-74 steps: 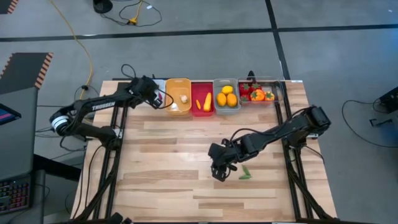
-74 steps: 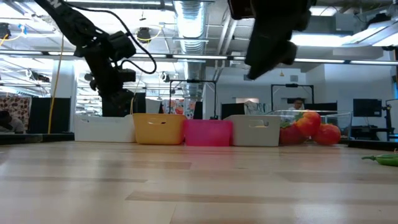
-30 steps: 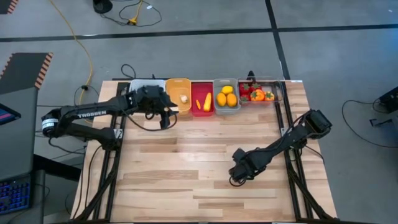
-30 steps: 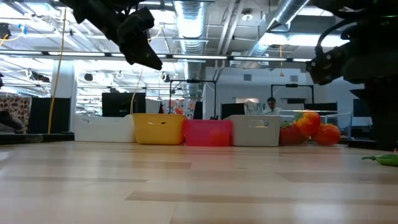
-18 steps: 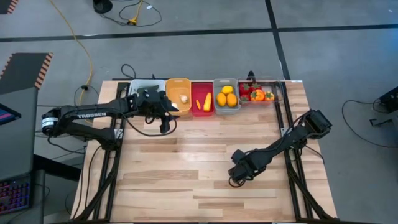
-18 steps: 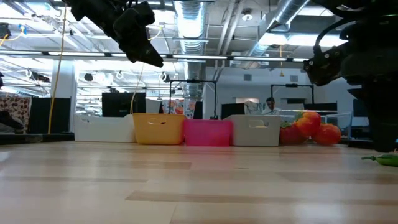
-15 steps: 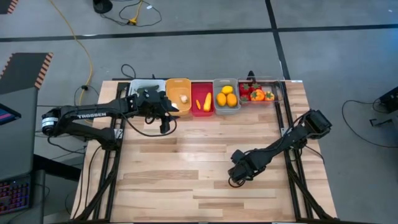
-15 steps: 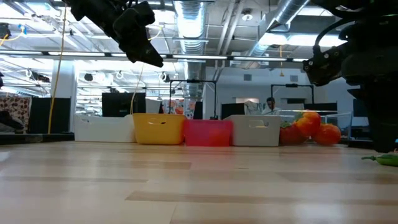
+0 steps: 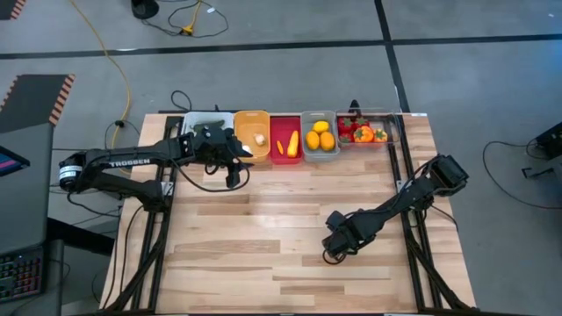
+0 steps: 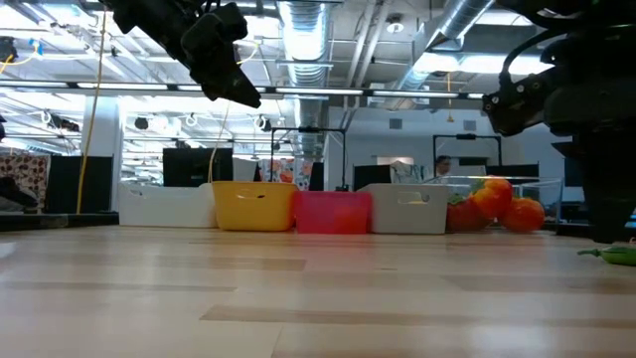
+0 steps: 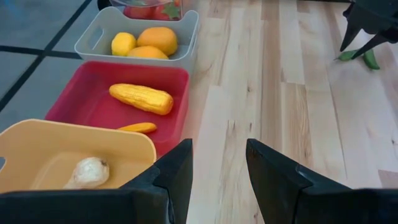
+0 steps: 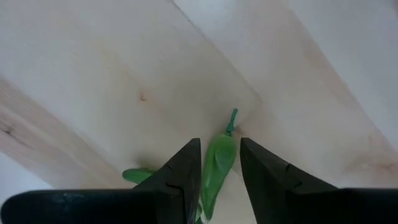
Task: Sort produce into baskets
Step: Put the green chili pepper into the white bin
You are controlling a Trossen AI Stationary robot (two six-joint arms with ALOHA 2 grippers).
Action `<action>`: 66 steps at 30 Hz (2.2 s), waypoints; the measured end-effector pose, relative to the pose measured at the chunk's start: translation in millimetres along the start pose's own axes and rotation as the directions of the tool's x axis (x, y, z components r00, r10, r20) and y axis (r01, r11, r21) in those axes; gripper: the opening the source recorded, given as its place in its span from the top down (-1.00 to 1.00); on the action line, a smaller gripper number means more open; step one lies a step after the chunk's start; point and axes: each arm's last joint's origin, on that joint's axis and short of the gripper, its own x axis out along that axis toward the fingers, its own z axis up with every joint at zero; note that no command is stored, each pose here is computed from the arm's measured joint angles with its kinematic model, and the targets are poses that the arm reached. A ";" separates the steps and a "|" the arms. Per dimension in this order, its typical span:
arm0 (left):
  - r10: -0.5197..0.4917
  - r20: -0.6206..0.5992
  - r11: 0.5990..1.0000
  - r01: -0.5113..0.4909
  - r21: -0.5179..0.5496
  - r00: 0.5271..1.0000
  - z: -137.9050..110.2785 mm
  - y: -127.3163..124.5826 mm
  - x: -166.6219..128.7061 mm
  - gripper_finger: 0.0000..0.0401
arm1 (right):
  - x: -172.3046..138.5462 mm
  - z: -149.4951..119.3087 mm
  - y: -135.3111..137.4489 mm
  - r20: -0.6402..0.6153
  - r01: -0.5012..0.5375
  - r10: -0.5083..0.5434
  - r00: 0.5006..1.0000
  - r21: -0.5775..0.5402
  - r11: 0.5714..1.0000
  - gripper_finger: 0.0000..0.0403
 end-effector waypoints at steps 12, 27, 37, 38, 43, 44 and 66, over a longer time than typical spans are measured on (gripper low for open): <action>0.000 -0.001 1.000 0.000 0.000 1.000 -0.1 0.0 0.0 0.32 | 10.7 -3.0 -5.2 -0.006 0.003 -0.003 1.000 -0.006 1.000 0.31; -0.001 -0.001 1.000 0.001 0.000 1.000 -0.2 0.0 0.1 0.32 | 16.8 -5.2 -9.1 -0.022 0.005 -0.005 1.000 -0.006 1.000 0.53; -0.026 0.024 1.000 0.026 0.000 0.999 2.1 -1.0 0.1 0.32 | 11.2 7.2 -4.8 -0.014 -0.033 0.033 0.999 0.004 0.999 0.70; -0.042 0.033 0.999 0.042 0.002 0.999 3.0 -2.0 0.1 0.32 | 8.0 11.5 -2.8 -0.004 -0.047 0.047 0.999 -0.005 0.999 0.70; -0.174 0.078 0.984 0.172 0.035 0.982 7.5 -12.8 -0.2 0.32 | -8.8 40.1 7.0 0.149 -0.099 0.107 0.983 -0.061 0.993 0.71; -0.199 0.082 0.980 0.196 0.043 0.977 8.1 -15.8 -0.3 0.32 | -13.0 47.3 9.8 0.195 -0.114 0.127 0.973 -0.078 0.990 0.71; -0.314 0.078 0.935 0.293 0.201 0.946 9.4 -57.7 -3.0 -0.17 | -96.5 161.6 31.9 0.844 -0.035 0.479 0.241 -0.486 0.873 0.71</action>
